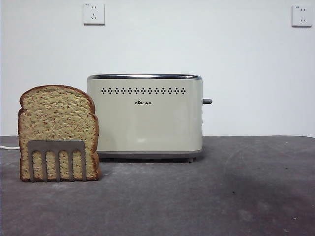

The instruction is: Pick up a slice of bread from the rack,put the bread on the toaster,press the button

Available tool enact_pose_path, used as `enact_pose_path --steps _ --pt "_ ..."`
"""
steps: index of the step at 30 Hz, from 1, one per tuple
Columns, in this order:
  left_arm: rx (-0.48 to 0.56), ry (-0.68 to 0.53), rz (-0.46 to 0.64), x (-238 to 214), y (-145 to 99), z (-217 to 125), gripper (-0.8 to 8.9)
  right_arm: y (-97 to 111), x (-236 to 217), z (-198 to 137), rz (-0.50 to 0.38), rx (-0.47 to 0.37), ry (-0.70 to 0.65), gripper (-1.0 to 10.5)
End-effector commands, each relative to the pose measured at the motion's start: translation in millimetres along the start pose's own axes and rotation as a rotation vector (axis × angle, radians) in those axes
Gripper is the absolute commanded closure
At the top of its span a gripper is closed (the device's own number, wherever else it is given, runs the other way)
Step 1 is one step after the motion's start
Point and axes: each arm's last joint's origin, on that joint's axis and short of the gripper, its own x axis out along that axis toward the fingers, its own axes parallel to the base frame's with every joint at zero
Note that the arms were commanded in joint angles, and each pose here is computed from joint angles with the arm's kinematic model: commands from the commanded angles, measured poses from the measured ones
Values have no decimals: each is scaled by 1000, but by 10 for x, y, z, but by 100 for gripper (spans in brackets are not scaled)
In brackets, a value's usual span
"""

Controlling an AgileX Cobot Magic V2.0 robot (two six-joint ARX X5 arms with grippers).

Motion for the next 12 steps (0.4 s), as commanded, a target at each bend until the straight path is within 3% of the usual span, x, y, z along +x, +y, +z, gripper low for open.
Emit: enact_pose_path --steps 1,6,12 --pt "0 -15 -37 -44 -71 149 821 76 25 173 36 -16 23 958" --pt "20 -10 -96 -93 -192 421 821 231 86 519 124 -75 103 958" --pt "85 103 -202 -75 -326 741 821 422 167 954 229 -199 263 958"
